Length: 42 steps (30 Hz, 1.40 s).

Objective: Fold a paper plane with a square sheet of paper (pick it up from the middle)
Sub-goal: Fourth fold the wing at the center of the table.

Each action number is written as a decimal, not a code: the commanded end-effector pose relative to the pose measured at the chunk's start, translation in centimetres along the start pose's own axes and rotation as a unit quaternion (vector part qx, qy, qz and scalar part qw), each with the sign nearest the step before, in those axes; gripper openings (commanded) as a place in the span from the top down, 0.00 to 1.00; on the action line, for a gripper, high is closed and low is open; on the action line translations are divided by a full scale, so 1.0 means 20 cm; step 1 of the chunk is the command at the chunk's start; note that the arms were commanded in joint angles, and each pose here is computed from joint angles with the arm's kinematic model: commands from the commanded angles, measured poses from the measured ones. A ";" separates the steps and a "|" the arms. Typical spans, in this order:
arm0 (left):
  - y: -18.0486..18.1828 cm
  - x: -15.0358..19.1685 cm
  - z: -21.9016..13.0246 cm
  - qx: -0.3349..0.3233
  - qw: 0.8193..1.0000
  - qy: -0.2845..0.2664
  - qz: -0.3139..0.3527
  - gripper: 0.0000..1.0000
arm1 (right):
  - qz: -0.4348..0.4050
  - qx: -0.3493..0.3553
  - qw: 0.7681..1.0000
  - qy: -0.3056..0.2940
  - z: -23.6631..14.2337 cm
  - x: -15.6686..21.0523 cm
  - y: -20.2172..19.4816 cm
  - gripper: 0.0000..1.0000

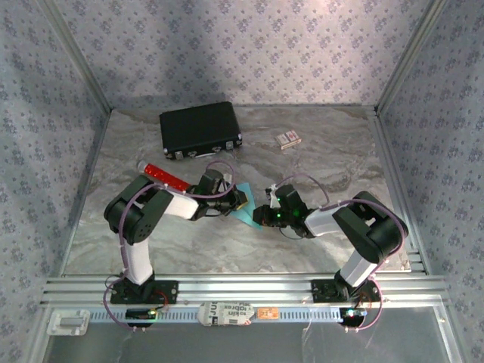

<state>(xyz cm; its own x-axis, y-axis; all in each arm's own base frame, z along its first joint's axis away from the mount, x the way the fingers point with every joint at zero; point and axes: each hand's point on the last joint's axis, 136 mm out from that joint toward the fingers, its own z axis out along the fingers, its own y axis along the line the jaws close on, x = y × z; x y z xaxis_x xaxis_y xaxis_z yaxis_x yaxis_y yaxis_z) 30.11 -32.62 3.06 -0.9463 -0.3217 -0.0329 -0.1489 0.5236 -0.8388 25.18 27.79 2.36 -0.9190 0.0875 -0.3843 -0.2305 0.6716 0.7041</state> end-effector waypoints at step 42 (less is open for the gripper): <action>0.13 0.03 0.04 -0.040 0.999 0.024 -0.007 0.96 | 0.033 0.028 0.997 0.063 -0.07 0.17 -0.05 0.84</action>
<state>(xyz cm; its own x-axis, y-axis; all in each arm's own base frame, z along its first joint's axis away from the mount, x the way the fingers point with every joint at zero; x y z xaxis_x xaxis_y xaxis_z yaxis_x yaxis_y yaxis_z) 30.33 -33.27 2.58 -0.9572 -0.2882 -0.0256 -0.1376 0.5310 -0.8361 24.05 27.23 2.62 -0.9406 0.0783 -0.3304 -0.1893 0.6868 0.7017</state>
